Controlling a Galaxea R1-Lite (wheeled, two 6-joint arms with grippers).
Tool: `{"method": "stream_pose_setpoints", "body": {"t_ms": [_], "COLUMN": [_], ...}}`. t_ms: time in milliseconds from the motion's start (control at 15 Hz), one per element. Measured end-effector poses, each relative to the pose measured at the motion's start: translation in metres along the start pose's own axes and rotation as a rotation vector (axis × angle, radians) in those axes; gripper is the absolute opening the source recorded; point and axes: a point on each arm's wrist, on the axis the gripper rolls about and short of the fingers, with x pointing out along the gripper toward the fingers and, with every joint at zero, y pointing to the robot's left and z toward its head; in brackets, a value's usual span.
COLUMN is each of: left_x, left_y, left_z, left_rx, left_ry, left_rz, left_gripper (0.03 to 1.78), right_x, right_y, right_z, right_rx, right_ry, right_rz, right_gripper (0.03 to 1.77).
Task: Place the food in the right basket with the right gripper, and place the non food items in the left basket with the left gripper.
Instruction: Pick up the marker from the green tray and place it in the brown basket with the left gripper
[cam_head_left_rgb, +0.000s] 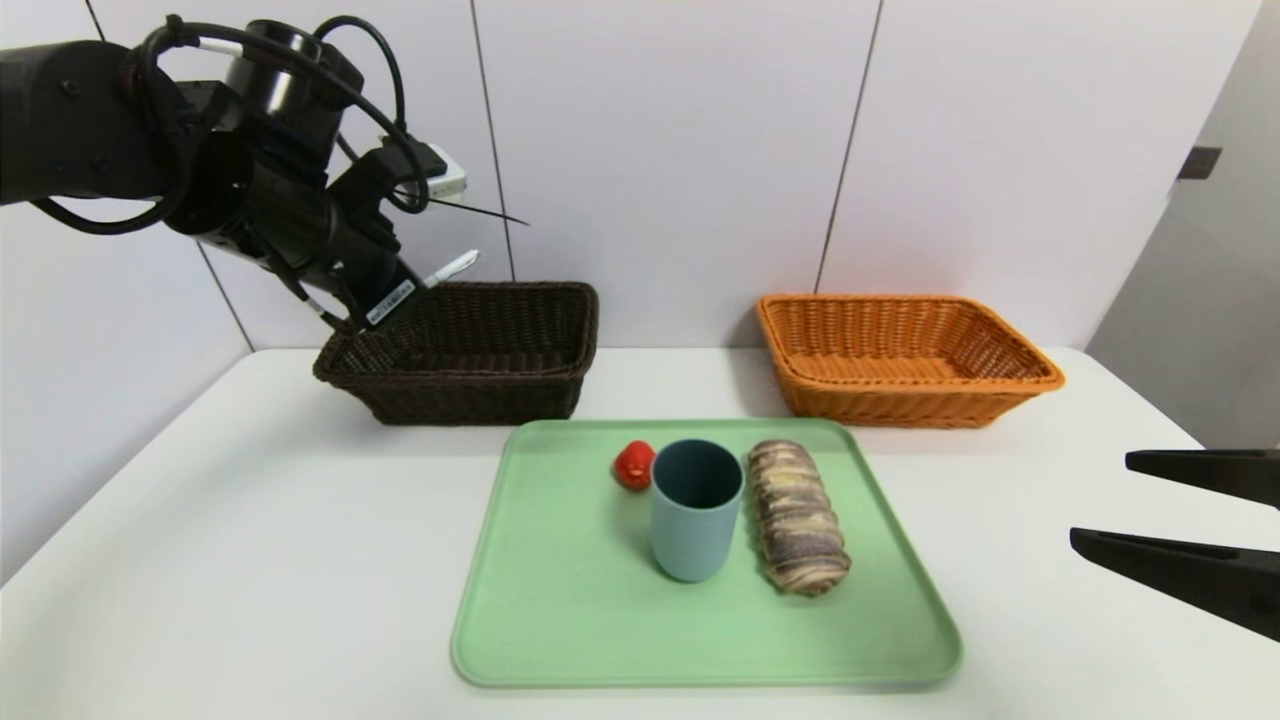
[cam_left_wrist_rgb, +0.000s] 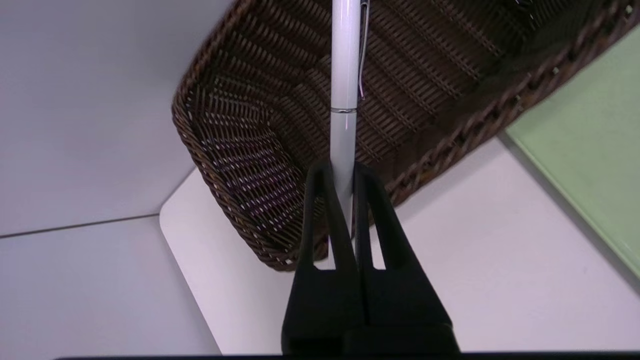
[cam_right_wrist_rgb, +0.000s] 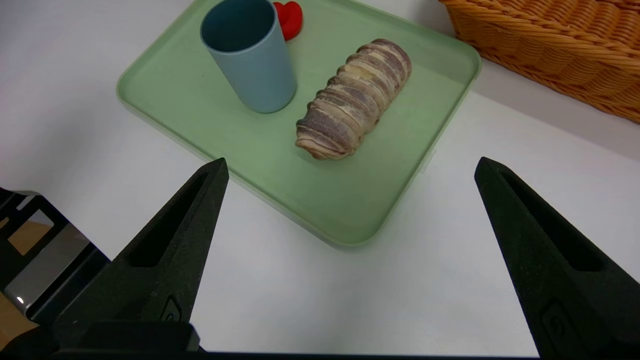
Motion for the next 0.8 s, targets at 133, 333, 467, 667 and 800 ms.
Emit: {"method": "stream_pose_setpoints", "body": {"t_ms": [133,333,467,667,800], "left_x": [0.013,0.035,0.048,0.066,0.076], "left_y": [0.004,0.008,0.008,0.009,0.009], "left_z": [0.004,0.005,0.002,-0.005,-0.009], "left_rx": [0.036,0.144,0.217,0.291,0.293], "left_ry": [-0.030,-0.042,-0.029,0.005,0.021], "left_rz": [0.026,0.056,0.059,0.048,0.040], "left_gripper": [0.05,0.05,0.05,0.05,0.05], "right_x": [-0.001,-0.002,-0.003,-0.004,-0.004], "right_y": [0.000,0.001,0.001,0.001,0.002], "right_z": [0.000,0.000,-0.001,-0.002,-0.004], "right_rx": [-0.001,-0.001,0.000,0.001,0.002], "right_ry": [-0.004,-0.002,0.000,0.001,0.002], "right_rz": [0.000,-0.001,-0.001,-0.004,-0.008], "right_gripper": [1.70,1.70,1.70,1.70,1.70]}}
